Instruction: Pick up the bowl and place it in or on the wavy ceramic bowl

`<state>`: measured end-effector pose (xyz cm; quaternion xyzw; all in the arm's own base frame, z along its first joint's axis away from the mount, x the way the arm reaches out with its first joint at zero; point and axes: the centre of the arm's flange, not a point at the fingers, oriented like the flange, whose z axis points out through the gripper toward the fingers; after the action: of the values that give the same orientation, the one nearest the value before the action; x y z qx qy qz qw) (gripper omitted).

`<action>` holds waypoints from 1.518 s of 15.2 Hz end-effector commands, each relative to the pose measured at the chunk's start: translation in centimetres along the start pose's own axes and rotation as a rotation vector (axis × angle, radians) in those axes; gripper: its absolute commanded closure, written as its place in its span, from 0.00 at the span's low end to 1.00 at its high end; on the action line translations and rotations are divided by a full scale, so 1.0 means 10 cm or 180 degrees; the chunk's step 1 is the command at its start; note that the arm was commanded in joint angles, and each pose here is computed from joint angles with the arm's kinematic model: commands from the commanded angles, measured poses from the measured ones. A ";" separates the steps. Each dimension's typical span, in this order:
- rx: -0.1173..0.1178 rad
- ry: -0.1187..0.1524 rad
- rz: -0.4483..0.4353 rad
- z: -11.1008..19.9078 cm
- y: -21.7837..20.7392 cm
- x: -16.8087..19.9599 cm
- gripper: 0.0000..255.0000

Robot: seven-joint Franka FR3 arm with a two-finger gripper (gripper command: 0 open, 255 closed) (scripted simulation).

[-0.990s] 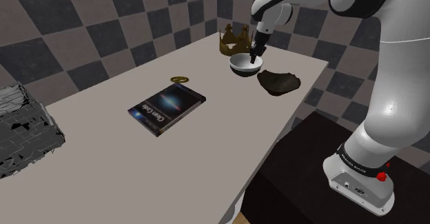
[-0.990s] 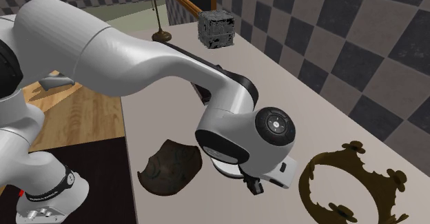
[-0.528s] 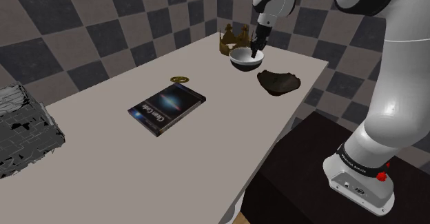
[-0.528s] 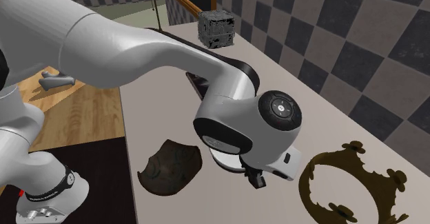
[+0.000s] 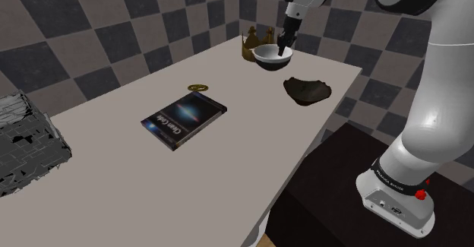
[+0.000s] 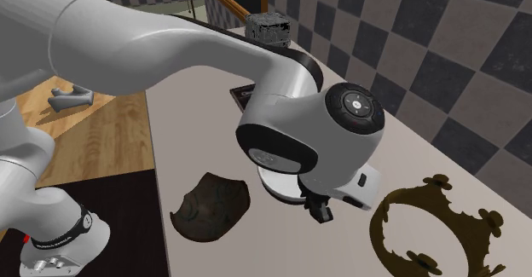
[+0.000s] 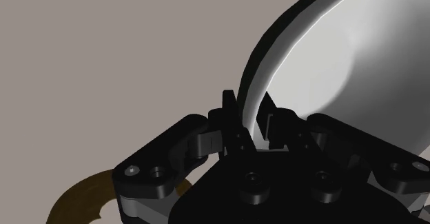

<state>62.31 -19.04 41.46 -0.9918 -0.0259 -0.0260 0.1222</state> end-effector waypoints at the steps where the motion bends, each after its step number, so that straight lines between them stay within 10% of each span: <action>1: 0.0000 0.0000 0.0000 -0.10 -0.02 0.01 1.00; 12: 0.0000 0.0000 0.0000 -0.64 -0.16 0.04 1.00; 23: 0.0000 0.0000 0.0000 -0.80 -0.24 -1.40 1.00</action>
<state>49.12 -19.20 48.78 -0.9918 -0.0255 -0.0255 0.1223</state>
